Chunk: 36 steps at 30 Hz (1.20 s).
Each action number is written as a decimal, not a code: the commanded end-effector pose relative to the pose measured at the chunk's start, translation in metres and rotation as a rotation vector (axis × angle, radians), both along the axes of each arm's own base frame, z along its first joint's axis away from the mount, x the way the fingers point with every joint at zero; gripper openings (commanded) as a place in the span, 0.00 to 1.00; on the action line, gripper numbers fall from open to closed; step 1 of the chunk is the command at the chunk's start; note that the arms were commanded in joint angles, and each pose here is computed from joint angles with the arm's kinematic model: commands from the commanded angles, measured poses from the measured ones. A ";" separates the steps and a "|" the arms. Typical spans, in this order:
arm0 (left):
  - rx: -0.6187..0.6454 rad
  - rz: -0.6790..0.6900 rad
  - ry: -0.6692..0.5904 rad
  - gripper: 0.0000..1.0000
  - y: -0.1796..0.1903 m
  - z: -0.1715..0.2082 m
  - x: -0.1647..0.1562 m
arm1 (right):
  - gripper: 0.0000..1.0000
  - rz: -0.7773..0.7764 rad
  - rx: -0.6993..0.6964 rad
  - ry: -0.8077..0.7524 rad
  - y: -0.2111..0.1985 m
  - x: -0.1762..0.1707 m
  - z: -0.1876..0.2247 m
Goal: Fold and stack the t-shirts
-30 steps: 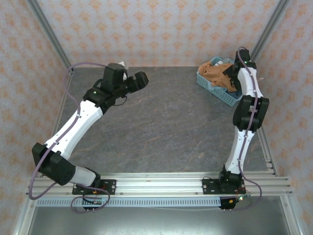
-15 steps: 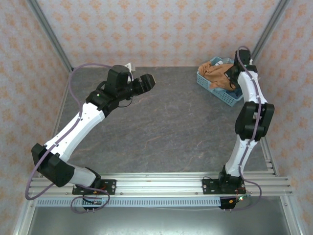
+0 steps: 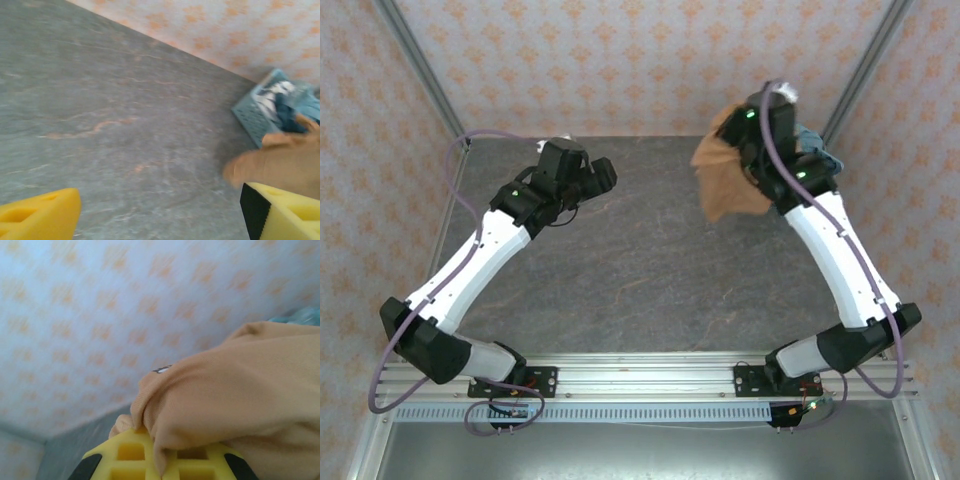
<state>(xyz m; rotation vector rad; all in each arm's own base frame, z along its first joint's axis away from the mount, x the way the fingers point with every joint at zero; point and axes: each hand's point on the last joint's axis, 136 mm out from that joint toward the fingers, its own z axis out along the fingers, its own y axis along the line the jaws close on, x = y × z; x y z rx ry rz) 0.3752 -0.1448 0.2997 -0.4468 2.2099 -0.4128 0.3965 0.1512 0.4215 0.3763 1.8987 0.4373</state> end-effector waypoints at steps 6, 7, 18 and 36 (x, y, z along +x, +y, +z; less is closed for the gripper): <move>0.144 0.259 0.079 0.88 0.093 -0.008 -0.041 | 0.37 0.572 -0.032 0.430 0.204 -0.048 -0.180; 0.148 0.256 0.100 0.89 0.096 -0.013 -0.044 | 0.49 0.614 -0.028 0.476 0.216 -0.052 -0.193; 0.052 -0.008 0.341 0.92 0.038 -0.099 -0.075 | 0.73 0.300 -0.033 0.623 0.097 -0.027 -0.241; 0.570 -0.317 0.449 1.00 -0.105 -0.196 0.018 | 0.72 -0.031 0.233 0.870 0.011 0.029 -0.331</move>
